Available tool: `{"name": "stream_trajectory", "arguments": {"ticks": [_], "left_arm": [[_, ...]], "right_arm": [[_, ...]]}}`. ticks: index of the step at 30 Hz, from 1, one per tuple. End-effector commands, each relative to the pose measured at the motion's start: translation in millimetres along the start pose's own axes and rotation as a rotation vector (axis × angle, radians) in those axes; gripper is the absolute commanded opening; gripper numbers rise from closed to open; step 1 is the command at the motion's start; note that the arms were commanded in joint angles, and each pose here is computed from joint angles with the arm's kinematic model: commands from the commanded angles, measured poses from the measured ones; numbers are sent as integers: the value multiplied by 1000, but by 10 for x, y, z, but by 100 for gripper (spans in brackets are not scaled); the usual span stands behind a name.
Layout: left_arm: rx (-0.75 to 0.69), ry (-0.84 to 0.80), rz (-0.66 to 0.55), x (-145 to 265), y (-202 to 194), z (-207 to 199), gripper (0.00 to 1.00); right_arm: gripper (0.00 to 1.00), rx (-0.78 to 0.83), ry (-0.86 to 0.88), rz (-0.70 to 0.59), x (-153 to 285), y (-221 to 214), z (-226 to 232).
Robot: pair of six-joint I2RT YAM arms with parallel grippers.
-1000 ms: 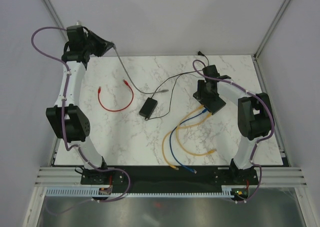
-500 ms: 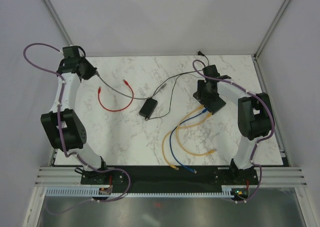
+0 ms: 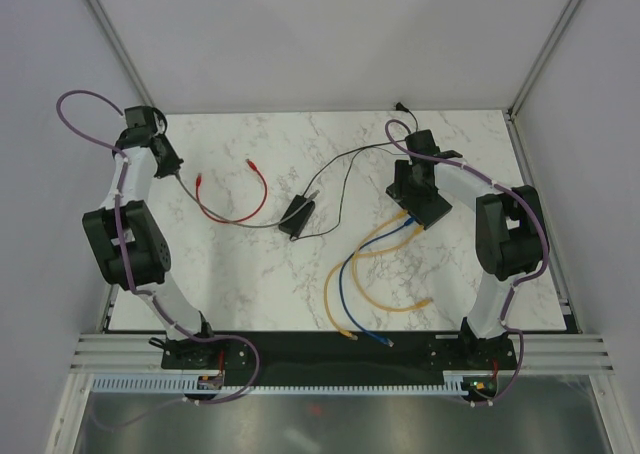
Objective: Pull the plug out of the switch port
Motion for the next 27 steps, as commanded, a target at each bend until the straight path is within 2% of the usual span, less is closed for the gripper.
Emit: {"name": "stream_trajectory", "arguments": {"ticks": [1, 11, 15, 16, 18, 22, 23, 27], "left_arm": [[-46, -5, 33, -121, -78, 63, 2], [-57, 25, 103, -363, -177, 94, 2], [-47, 88, 139, -397, -122, 150, 4], [-47, 99, 141, -404, -114, 161, 14], [-39, 106, 139, -418, -74, 169, 16], [-17, 76, 136, -418, 16, 124, 31], [-12, 72, 134, -415, 32, 110, 41], [26, 77, 119, -349, 142, 95, 62]], "right_arm": [[70, -1, -40, 232, -177, -515, -142], [70, -9, -32, 232, -140, -519, -135], [70, -3, -37, 227, -125, -529, -148], [70, -1, -38, 231, -118, -544, -156], [70, -2, -39, 233, -116, -551, -160], [70, -1, -40, 235, -108, -561, -166], [70, -1, -38, 233, -99, -553, -156], [71, -2, -31, 221, -64, -518, -141]]}}
Point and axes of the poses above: each gripper's point midway between its finger pads, its own x axis back along the fingers, its own z axis along the line the jaws close on, y = z × x, the point moved 6 cm from there along x, back along the fingers, and after that the axes turned 11 degrees about -x, right-handed, at the moved point
